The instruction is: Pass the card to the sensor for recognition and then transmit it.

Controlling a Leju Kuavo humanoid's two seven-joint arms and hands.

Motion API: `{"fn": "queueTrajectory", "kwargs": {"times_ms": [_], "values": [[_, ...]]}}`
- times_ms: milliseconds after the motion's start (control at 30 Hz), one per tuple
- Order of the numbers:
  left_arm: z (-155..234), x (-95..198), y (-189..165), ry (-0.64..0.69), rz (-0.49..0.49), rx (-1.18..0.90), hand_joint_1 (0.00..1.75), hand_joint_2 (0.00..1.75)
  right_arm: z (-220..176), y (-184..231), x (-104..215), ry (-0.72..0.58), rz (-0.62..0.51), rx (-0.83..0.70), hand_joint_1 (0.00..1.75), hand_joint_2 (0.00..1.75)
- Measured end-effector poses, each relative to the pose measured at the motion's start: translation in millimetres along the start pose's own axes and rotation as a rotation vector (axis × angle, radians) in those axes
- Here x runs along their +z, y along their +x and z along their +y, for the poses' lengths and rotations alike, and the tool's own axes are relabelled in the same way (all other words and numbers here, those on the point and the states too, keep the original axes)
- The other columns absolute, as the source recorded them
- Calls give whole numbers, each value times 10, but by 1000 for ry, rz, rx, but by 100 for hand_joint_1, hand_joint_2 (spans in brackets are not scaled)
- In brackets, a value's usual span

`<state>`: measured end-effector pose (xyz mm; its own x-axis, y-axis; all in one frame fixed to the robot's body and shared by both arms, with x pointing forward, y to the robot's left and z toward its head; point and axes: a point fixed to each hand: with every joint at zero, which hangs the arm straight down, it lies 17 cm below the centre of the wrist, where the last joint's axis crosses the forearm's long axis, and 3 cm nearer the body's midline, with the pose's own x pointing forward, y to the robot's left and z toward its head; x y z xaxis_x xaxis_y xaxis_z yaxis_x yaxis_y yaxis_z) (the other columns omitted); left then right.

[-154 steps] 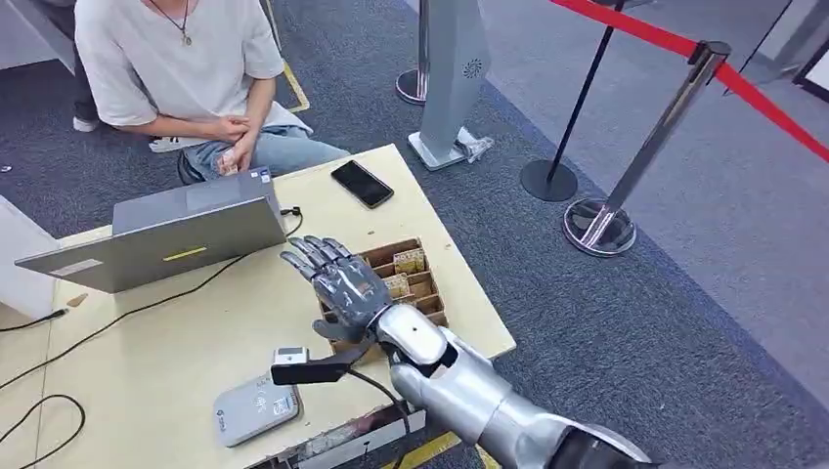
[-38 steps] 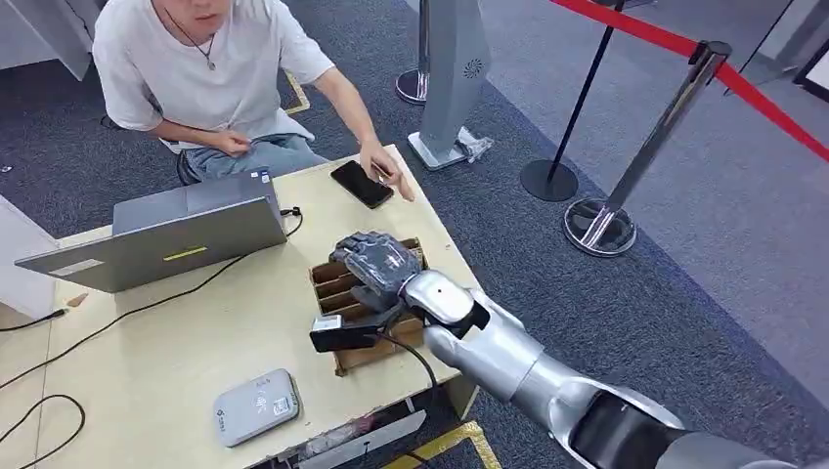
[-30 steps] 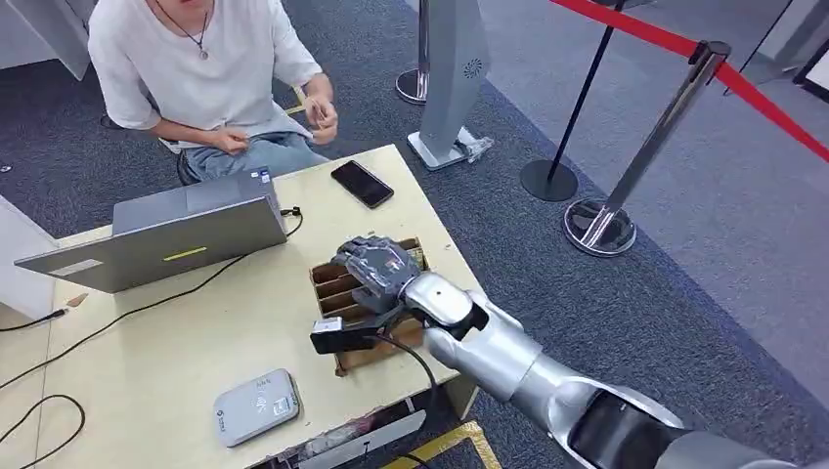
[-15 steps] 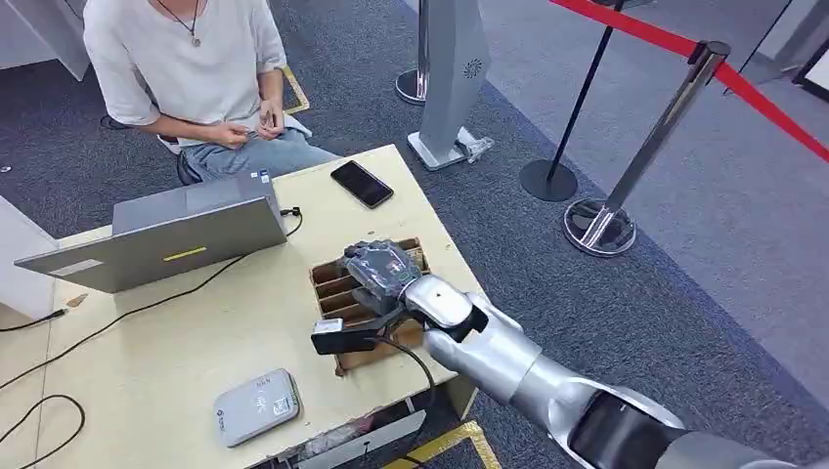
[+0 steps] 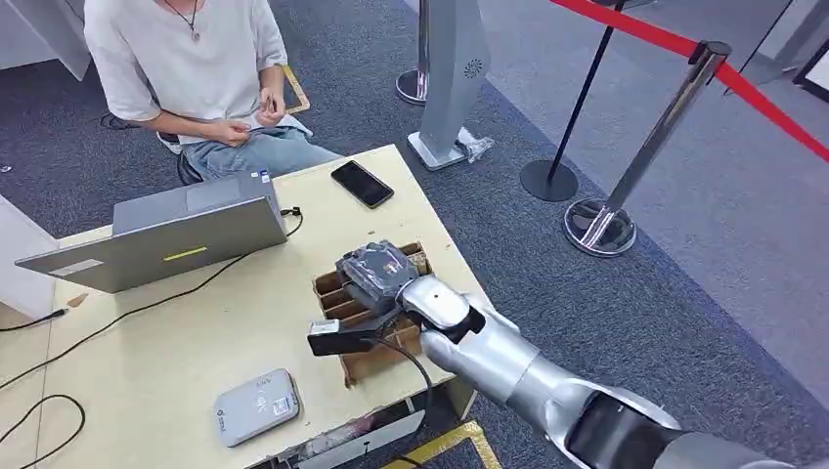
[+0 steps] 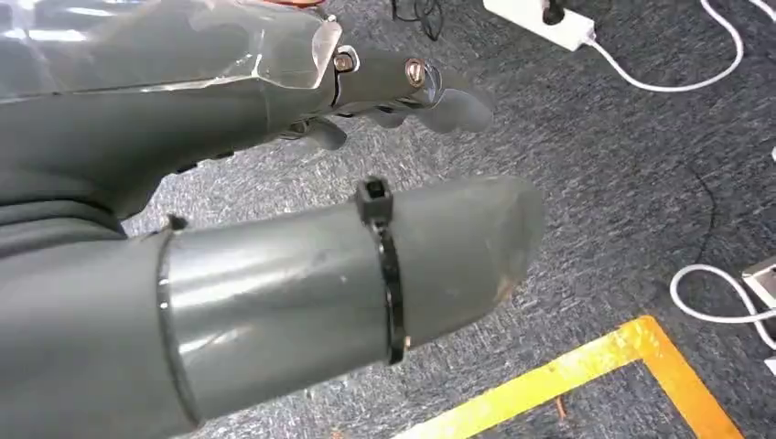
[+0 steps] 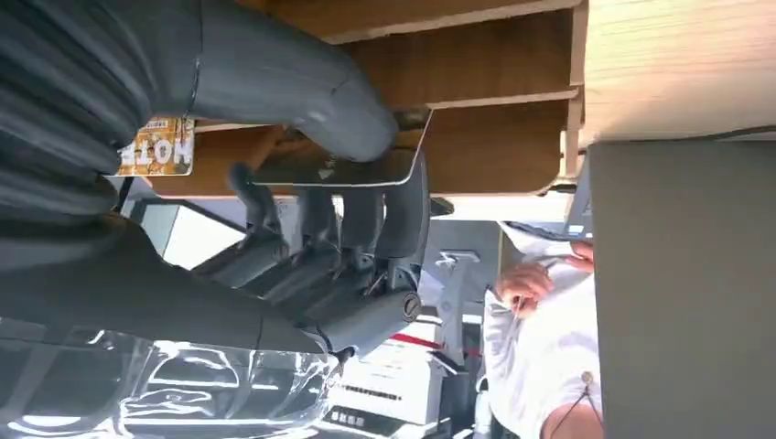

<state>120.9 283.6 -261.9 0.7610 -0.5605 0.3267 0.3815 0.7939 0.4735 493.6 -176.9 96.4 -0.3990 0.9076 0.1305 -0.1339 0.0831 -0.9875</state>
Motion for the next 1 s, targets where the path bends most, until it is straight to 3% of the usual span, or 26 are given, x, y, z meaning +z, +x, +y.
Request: {"fn": "queueTrajectory", "kwargs": {"times_ms": [500, 1000], "values": [[10, -2, 12, 5, -7, 0, 0, 0, -220, 54, -27, -122, -39, 13, 175, 175], [3, 3, 38, 9, -18, 4, 0, 0, -1339, 510, 152, -532, -190, 62, 175, 175]]}}
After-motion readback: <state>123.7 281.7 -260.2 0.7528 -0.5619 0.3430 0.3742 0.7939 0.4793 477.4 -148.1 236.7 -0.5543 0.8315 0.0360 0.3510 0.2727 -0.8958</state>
